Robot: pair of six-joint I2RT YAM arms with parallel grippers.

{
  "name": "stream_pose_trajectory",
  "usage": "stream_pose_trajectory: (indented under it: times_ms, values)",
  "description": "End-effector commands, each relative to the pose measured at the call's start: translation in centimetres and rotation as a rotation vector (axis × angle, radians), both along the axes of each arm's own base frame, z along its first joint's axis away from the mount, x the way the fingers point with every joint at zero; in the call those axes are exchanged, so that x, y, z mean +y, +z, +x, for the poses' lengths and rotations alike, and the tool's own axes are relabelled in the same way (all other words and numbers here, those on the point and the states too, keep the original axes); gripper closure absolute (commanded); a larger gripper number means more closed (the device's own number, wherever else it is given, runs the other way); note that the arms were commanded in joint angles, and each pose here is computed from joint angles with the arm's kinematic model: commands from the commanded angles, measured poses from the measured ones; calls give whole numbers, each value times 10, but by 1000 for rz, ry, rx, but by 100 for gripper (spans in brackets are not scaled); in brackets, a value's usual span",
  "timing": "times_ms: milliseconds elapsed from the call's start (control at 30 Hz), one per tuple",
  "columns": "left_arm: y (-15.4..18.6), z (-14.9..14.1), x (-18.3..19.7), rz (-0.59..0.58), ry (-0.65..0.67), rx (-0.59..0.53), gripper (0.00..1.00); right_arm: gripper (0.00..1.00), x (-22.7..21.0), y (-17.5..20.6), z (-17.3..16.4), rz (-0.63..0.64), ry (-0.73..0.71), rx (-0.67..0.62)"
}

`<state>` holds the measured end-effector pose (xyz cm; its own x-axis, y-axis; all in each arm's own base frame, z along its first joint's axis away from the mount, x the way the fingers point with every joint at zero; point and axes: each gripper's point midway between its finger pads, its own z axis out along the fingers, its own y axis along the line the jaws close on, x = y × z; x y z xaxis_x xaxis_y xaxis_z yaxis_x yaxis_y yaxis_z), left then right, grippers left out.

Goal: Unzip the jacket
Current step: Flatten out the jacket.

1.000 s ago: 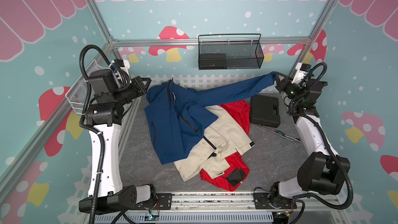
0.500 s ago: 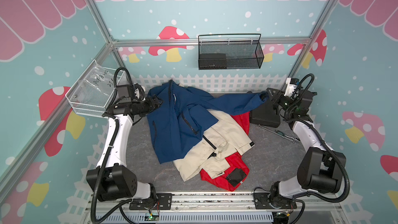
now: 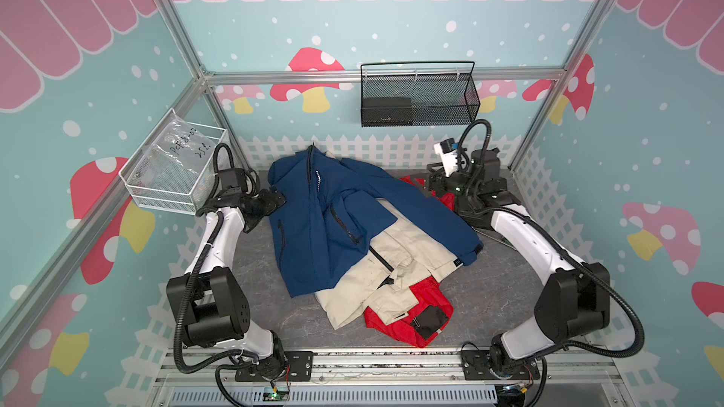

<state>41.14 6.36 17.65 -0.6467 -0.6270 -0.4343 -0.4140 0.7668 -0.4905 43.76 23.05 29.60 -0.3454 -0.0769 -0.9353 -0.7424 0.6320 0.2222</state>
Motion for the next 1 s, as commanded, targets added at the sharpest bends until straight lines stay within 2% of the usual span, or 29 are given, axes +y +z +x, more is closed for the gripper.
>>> stream_pose_trajectory:
  times_ms: [0,100,267,433,633,800,900,967]
  values:
    - [-8,13,10,-67,31,-68,1,15,50,-31,-11,-4,144,87]
    - [-21,21,12,-154,38,-126,1,15,88,-50,-9,14,194,157]
    - [-40,31,13,-185,40,-149,1,15,126,-90,9,0,181,264]
    - [-48,35,30,-203,77,-174,1,15,139,-111,24,-23,148,296]
    - [-60,35,51,-223,106,-185,1,17,151,-121,25,-19,172,316]
    - [-68,46,44,-309,64,-250,4,19,162,-128,20,-7,221,335]
    - [-67,51,39,-350,38,-301,11,25,168,-131,16,7,250,346]
    - [-64,54,32,-391,4,-322,22,35,170,-132,15,15,263,349]
